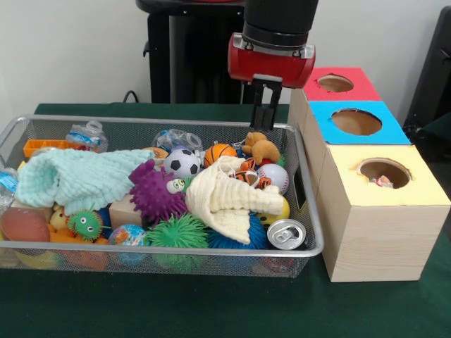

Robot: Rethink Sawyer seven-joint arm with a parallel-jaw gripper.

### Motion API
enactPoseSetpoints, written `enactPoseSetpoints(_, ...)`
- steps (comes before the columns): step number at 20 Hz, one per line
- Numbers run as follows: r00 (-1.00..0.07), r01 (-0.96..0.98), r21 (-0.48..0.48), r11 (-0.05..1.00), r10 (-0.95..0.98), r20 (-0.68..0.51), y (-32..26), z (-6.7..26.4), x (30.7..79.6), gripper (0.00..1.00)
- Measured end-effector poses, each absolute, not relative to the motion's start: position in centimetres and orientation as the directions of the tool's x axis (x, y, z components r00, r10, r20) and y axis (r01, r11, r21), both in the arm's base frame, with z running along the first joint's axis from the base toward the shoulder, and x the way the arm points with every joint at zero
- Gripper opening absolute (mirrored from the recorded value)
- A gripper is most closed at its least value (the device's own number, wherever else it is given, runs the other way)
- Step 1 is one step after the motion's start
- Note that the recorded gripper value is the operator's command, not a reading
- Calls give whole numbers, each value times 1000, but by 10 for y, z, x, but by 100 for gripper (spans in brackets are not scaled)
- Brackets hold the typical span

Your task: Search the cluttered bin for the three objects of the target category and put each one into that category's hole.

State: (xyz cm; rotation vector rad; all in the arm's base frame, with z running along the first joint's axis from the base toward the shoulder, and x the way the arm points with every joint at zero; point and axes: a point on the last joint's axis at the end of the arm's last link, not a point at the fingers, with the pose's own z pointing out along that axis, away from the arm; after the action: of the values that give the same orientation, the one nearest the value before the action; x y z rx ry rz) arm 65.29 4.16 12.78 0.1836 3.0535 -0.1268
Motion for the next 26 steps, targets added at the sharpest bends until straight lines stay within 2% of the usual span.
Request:
enactPoseSetpoints(8,-990,138,-52,989,136,-49,35,117,630,0)
enactPoseSetpoints(14,-989,123,-48,991,119,-85,31,98,630,0)
enactPoseSetpoints(21,-983,60,-46,997,51,-174,50,39,623,0)
enactPoseSetpoints(26,-984,5,-40,999,-3,-181,83,-2,605,0)
